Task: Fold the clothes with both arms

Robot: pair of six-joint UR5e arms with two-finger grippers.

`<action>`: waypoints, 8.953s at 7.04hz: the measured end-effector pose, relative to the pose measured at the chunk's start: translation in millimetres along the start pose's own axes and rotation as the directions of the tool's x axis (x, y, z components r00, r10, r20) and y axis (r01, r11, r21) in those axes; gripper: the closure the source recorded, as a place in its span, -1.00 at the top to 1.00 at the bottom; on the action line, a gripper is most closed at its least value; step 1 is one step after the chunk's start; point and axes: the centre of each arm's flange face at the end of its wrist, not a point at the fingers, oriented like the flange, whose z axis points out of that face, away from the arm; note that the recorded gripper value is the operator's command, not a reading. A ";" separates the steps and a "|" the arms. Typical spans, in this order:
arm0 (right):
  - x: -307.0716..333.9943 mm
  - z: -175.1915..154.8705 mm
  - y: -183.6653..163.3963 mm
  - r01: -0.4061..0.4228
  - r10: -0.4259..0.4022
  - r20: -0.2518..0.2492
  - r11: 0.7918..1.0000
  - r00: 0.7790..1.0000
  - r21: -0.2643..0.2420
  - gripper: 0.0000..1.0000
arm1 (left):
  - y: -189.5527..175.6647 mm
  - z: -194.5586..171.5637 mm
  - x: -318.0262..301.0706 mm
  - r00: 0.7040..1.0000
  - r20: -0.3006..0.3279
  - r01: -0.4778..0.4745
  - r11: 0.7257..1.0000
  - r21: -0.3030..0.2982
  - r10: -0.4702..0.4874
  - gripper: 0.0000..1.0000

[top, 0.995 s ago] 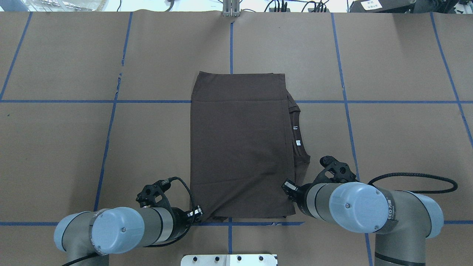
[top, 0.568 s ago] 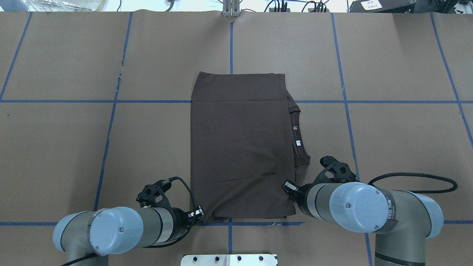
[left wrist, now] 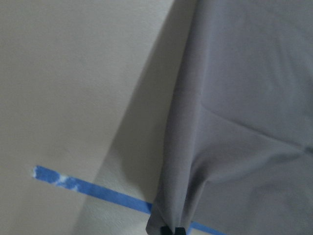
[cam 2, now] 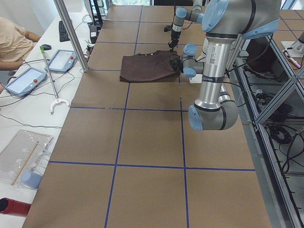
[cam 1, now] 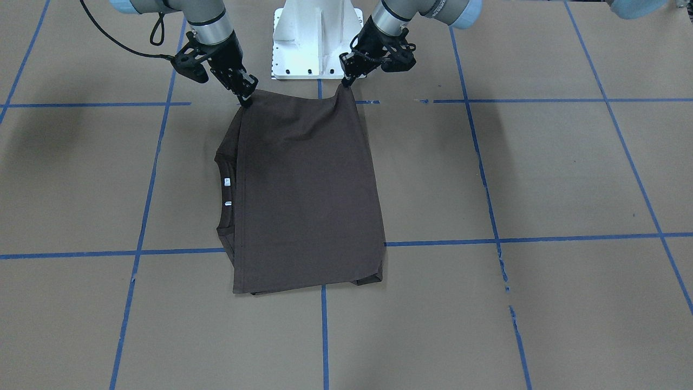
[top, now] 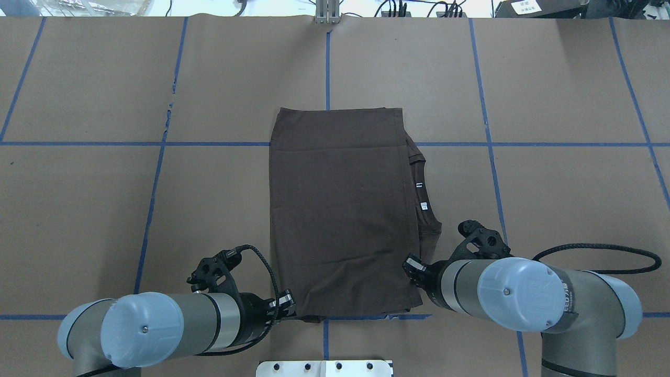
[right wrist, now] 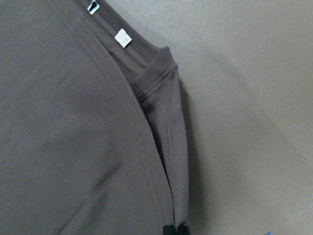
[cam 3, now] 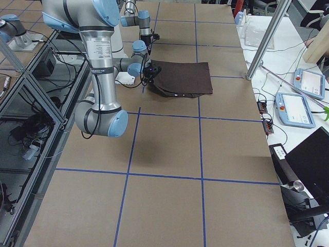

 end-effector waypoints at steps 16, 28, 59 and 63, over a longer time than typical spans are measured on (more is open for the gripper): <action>-202.0 29.6 -293.7 -0.040 0.040 0.090 0.999 0.995 0.003 -1.00 | -274.6 1.8 133.3 0.991 -0.015 -0.118 0.919 0.377 0.134 -1.00; -204.2 16.8 -337.5 -0.055 0.054 0.134 0.999 0.990 0.001 0.92 | -317.4 -6.6 149.5 0.988 -0.042 -0.122 0.923 0.364 0.147 -1.00; -274.6 88.3 -358.6 0.141 -0.143 0.000 0.976 0.990 0.167 -1.00 | -419.3 -209.3 139.3 0.929 -0.157 -0.293 0.924 0.245 0.336 -1.00; -247.8 64.6 -405.1 0.147 -0.148 -0.003 0.982 0.989 0.114 0.99 | -411.8 -216.4 121.6 0.933 -0.149 -0.284 0.926 0.248 0.327 -1.00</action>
